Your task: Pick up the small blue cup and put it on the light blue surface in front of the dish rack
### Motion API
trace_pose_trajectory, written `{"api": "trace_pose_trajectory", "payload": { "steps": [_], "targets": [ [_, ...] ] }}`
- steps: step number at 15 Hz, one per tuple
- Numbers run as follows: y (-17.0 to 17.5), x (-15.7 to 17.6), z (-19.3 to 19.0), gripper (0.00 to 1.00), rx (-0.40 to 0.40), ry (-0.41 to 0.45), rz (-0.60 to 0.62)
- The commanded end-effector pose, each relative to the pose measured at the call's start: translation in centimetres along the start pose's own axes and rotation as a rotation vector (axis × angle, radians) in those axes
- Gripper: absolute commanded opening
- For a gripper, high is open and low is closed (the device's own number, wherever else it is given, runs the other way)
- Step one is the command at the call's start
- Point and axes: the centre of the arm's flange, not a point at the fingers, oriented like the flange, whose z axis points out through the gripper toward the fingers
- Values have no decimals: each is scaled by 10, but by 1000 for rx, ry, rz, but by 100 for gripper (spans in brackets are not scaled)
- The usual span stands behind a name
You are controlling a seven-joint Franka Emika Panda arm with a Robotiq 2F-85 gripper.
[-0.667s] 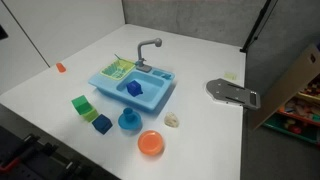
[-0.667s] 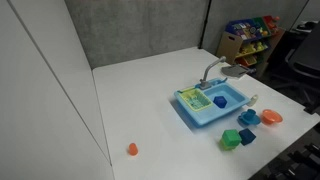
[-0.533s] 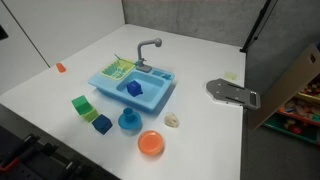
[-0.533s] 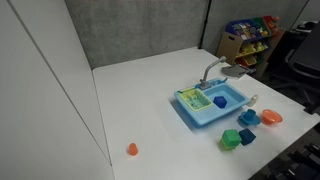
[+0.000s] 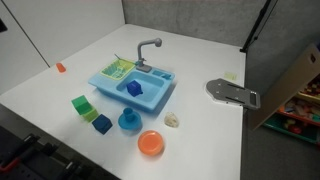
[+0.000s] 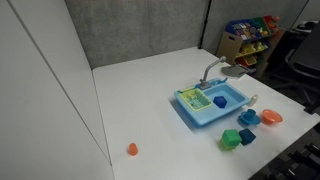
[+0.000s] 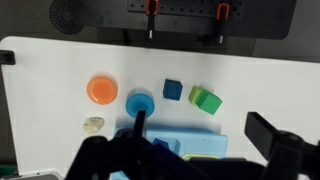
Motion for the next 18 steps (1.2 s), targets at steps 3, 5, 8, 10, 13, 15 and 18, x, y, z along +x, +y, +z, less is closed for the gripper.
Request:
{"api": "trace_pose_trajectory", "payload": {
  "steps": [3,5,8,10,13,15,18],
  "targets": [
    [11,21,-51,100,-10,-29,15],
    [14,31,-66,100,-7,-37,19],
    [20,54,-80,100,-4,-39,26],
    [24,72,-82,100,-2,-35,34],
    [26,99,-75,100,9,-42,30],
    [29,118,-66,100,27,-52,28],
    [30,148,-49,100,53,-67,53]
  ]
}}
